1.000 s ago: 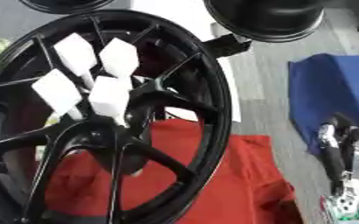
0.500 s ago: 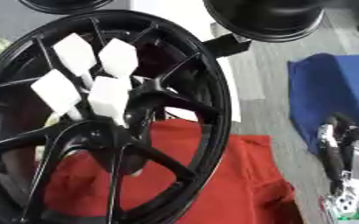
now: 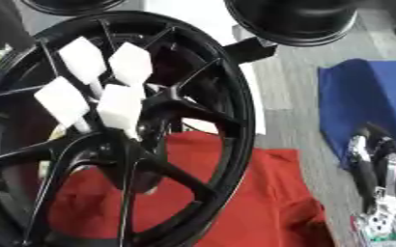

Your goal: Pull the pin out of the wheel hub.

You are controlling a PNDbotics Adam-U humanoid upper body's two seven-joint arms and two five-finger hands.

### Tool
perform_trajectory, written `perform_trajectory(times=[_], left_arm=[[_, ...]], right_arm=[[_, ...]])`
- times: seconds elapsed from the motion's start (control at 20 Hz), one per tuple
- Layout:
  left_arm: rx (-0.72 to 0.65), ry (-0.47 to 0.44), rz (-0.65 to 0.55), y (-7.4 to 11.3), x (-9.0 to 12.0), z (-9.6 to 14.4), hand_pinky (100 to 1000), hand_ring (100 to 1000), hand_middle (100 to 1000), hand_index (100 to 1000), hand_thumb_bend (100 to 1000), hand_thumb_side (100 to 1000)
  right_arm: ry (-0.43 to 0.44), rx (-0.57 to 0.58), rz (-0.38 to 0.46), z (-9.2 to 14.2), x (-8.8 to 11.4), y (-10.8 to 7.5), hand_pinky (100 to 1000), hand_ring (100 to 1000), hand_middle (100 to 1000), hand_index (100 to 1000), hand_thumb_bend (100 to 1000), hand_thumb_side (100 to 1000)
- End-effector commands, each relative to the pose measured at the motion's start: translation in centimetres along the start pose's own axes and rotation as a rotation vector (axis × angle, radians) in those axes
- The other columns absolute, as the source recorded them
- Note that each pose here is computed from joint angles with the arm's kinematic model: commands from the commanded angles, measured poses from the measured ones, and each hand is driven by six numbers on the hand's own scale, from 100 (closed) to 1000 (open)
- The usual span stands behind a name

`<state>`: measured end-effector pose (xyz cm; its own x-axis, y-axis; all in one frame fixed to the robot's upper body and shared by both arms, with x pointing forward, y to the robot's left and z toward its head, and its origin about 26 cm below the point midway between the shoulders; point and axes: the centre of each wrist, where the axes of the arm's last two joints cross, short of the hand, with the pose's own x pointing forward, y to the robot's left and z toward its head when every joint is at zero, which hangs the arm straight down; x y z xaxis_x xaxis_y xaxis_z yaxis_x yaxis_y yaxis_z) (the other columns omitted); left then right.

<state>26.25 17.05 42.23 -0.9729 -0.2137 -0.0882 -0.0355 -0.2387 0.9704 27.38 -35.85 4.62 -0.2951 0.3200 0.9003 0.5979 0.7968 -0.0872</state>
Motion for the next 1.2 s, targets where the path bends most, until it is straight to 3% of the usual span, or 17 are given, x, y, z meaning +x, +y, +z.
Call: perform_trajectory(times=[0.05, 0.35, 0.7, 1.2], left_arm=[[-0.017, 0.035, -0.025, 0.3, 0.4, 0.1, 740, 688, 708, 852, 100, 387], [-0.047, 0.056, -0.013, -0.3, 0.3, -0.6, 791, 757, 763, 868, 100, 459], [-0.075, 0.096, 0.011, -1.0, -1.0, -1.4, 793, 753, 764, 868, 100, 522], [-0.095, 0.13, 0.016, -1.7, -2.8, -1.9, 817, 785, 795, 885, 100, 502]], right_arm=[[-0.024, 0.007, 0.008, -0.4, 0.5, 0.0, 678, 785, 633, 792, 100, 599], [-0.024, 0.009, 0.005, -0.4, 0.5, 0.1, 678, 785, 633, 792, 100, 601], [-0.011, 0.016, 0.002, -0.2, 0.3, 0.6, 678, 785, 633, 791, 100, 606], [-0.007, 0.021, -0.002, -0.1, 0.2, 1.0, 679, 785, 632, 793, 100, 607]])
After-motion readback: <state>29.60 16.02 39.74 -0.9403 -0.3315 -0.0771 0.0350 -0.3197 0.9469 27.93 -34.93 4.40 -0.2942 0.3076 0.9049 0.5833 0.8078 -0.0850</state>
